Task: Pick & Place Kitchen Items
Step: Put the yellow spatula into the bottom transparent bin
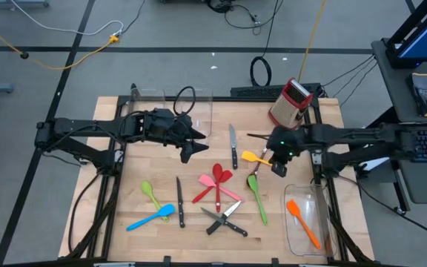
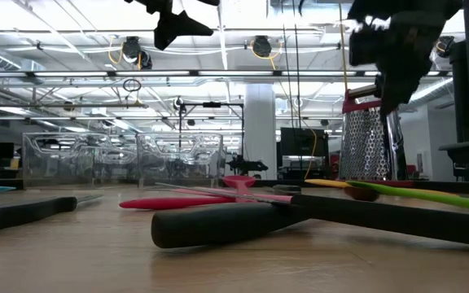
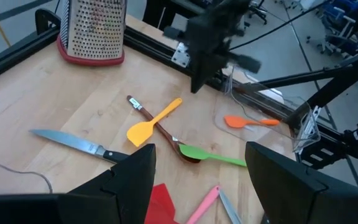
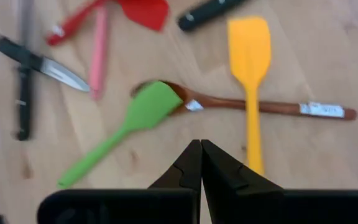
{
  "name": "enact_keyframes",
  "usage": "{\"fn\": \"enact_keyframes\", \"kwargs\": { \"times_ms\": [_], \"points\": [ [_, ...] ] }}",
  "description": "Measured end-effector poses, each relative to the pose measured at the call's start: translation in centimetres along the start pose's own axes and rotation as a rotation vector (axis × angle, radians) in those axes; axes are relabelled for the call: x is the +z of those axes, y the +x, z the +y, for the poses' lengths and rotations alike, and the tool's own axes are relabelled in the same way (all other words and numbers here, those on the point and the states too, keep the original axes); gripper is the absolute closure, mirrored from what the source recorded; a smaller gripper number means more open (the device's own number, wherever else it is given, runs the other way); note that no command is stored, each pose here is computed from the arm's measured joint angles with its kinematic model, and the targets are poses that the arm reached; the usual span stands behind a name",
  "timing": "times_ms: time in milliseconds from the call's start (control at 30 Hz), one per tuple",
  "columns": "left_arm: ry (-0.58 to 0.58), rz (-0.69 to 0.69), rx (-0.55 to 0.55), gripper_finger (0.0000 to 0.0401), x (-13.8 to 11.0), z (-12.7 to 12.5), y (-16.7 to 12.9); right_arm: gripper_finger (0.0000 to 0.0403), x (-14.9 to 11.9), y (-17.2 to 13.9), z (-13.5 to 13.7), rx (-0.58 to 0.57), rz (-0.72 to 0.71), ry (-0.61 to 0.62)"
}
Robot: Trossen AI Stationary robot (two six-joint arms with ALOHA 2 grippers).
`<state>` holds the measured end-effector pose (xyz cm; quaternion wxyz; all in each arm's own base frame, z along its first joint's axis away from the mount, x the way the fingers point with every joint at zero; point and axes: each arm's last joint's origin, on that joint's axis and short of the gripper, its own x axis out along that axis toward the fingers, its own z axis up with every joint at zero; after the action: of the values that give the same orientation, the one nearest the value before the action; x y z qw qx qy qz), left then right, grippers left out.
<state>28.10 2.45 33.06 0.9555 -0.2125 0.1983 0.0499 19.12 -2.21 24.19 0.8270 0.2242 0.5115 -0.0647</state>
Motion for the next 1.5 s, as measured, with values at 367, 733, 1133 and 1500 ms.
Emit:
{"fn": "enact_keyframes", "kwargs": {
  "times_ms": [367,733,1133,1500],
  "points": [
    [0.002,0.0,0.0,0.0148,0.0,0.0,0.0,0.0378,1.2,3.6,-1.8,-0.024,0.153,0.027],
    [0.03,-0.002,0.005,0.0148,0.1,0.2,0.0,0.0267,1.8,4.1,-2.6,-0.059,0.125,0.044],
    [0.022,-0.011,0.027,0.0148,0.4,0.9,-0.1,0.0234,2.0,5.7,-2.9,-0.121,0.175,0.014],
    [0.03,-0.007,0.032,0.0148,0.3,1.0,-0.1,0.0238,1.9,7.0,-3.2,-0.153,0.233,0.022]
  ]
}}
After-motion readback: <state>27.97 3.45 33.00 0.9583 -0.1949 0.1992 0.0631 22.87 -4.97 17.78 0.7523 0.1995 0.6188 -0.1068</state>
